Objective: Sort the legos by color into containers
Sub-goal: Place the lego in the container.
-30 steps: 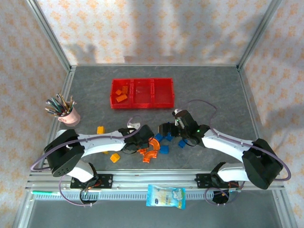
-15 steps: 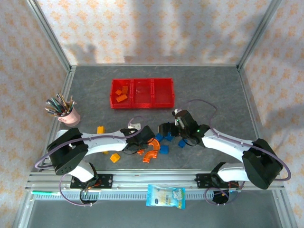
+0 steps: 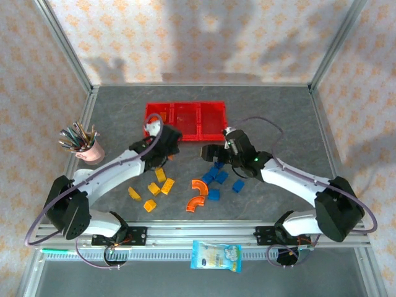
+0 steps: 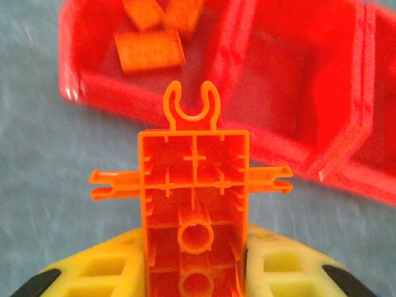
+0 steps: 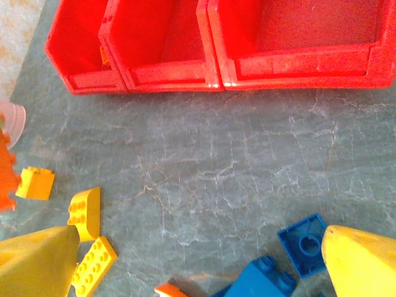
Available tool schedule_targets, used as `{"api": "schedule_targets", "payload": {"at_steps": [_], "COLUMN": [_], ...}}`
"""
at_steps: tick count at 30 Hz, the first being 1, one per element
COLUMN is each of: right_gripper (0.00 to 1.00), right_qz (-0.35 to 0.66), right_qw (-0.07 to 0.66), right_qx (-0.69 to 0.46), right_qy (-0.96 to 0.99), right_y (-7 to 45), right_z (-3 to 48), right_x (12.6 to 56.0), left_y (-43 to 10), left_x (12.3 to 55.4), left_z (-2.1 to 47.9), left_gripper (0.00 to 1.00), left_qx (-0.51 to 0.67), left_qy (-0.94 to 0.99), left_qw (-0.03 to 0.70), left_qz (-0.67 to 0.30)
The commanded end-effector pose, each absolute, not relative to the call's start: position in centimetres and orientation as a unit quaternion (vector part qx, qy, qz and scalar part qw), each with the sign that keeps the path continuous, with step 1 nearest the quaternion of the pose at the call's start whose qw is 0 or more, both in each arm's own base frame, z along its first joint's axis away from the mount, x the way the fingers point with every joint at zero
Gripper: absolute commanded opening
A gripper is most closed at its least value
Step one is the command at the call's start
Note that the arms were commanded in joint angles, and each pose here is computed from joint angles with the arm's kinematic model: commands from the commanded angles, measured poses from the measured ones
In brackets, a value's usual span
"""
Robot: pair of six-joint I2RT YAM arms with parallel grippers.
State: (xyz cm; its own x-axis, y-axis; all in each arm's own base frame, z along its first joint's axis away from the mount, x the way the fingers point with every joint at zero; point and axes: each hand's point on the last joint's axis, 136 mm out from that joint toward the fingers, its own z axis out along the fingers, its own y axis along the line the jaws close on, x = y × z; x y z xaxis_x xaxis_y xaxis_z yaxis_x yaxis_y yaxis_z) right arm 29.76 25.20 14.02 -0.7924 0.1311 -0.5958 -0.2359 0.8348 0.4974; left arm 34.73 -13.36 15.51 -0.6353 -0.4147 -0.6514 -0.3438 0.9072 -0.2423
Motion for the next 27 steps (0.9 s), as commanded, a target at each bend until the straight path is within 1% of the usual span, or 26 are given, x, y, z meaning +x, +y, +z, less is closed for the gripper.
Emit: {"api": "schedule_targets", "payload": {"at_steps": [1, 8, 11, 13, 16, 18, 23, 25, 27], "right_gripper": [1.00, 1.00, 1.00, 1.00, 1.00, 1.00, 1.00, 1.00, 1.00], "right_qz": [0.294, 0.290, 0.286, 0.287, 0.289, 0.289, 0.283, 0.280, 0.275], "right_qw": [0.338, 0.340, 0.343, 0.343, 0.343, 0.343, 0.337, 0.331, 0.322], "right_qx": [-0.002, 0.012, 0.016, 0.018, 0.013, 0.006, -0.013, -0.016, -0.017], "right_qy": [0.894, 0.895, 0.895, 0.894, 0.893, 0.894, 0.898, 0.901, 0.906], "right_y": [25.4, 25.0, 24.6, 24.5, 24.6, 24.7, 24.8, 24.7, 24.4], "right_z": [15.1, 15.0, 15.1, 15.2, 15.7, 15.9, 16.3, 16.1, 15.6], "right_x": [31.5, 32.8, 33.0, 33.1, 33.1, 33.1, 32.9, 32.5, 32.0], "left_y": [-10.8, -7.9, -6.7, -6.6, -6.6, -6.6, -7.0, -7.8, -8.9], "left_x": [39.4, 48.0, 50.4, 51.6, 52.1, 52.0, 50.4, 48.9, 47.2], "left_z": [16.6, 15.9, 15.3, 13.9, 13.8, 14.2, 15.4, 16.6, 16.8], "left_gripper": [0.31, 0.31, 0.34, 0.40, 0.51, 0.56, 0.58, 0.58, 0.58], "left_qx": [-0.187, -0.188, -0.191, -0.184, -0.178, -0.177, -0.175, -0.171, -0.159], "left_qy": [0.897, 0.892, 0.892, 0.900, 0.904, 0.903, 0.909, 0.908, 0.912], "left_qw": [0.401, 0.407, 0.403, 0.387, 0.380, 0.382, 0.373, 0.381, 0.378], "left_qz": [0.013, 0.059, 0.080, 0.081, 0.084, 0.082, 0.059, 0.027, -0.003]}}
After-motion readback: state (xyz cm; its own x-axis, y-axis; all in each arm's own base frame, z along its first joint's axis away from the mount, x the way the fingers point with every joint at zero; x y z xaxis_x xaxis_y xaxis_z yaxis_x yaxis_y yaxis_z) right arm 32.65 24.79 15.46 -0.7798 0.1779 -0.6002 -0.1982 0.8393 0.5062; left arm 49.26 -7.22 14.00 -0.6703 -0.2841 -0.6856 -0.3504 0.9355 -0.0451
